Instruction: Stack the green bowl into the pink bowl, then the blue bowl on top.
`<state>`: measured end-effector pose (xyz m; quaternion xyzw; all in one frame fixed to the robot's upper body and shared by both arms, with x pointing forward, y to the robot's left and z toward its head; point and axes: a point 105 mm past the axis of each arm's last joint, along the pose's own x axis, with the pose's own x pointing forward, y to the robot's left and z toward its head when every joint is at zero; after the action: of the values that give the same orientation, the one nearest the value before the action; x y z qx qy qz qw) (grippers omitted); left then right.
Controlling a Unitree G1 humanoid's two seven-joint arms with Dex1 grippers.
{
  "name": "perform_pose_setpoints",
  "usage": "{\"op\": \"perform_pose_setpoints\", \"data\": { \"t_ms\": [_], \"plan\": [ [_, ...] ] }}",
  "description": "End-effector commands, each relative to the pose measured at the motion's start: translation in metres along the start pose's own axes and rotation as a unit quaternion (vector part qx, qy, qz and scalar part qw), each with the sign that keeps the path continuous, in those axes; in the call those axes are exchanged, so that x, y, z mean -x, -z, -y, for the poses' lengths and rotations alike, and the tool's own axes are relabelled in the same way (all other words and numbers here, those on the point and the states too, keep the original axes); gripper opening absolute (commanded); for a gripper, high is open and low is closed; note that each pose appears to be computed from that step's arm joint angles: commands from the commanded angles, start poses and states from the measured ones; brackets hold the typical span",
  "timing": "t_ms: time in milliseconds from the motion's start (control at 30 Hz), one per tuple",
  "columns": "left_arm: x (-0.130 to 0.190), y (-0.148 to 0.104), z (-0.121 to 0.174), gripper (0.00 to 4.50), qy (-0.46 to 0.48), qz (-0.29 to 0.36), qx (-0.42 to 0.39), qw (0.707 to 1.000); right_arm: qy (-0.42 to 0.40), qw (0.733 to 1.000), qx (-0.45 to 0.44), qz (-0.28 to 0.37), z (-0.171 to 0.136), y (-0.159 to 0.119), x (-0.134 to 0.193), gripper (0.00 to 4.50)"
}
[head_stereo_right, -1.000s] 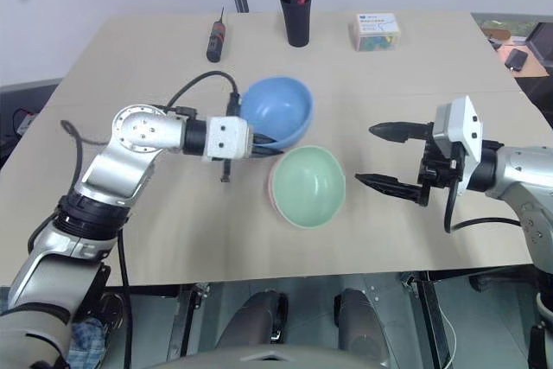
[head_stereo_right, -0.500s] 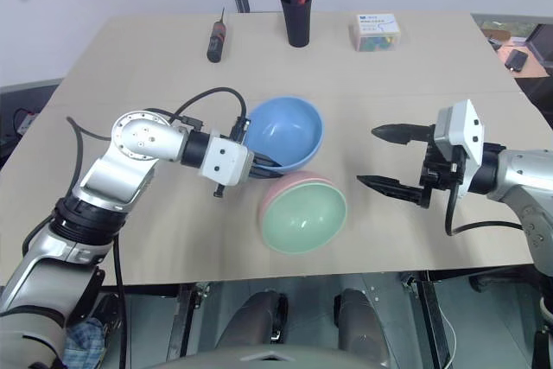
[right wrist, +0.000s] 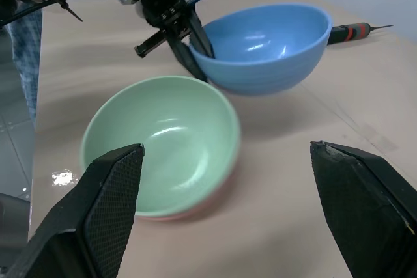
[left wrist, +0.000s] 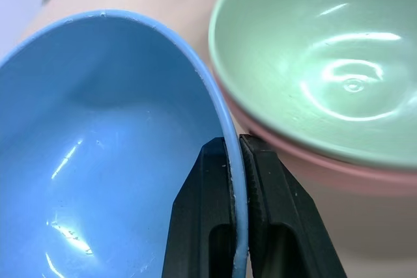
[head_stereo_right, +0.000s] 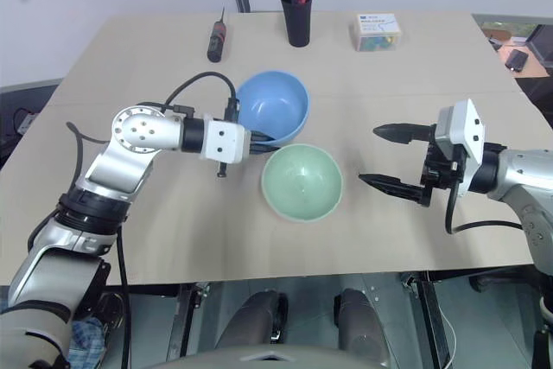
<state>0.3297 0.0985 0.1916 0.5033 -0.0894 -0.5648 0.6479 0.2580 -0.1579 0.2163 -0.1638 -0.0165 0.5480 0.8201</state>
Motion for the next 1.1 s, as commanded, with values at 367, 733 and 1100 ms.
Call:
{"op": "perform_pose_setpoints", "data": {
  "t_ms": [367,733,1100],
  "plan": [
    [0.013,-0.054,-0.019,0.03,-0.022,0.140,-0.015,0.990,0.002,1.000,0.019,0.000,0.001,-0.005,0.003,4.31],
    [0.016,-0.062,-0.006,0.03,0.023,0.162,-0.001,0.986,0.005,1.000,0.020,-0.002,0.001,-0.005,0.005,4.31],
    [0.024,-0.068,0.027,0.41,0.114,0.181,0.046,0.976,0.002,1.000,0.020,-0.008,0.001,-0.004,0.005,4.31]
  ]
}}
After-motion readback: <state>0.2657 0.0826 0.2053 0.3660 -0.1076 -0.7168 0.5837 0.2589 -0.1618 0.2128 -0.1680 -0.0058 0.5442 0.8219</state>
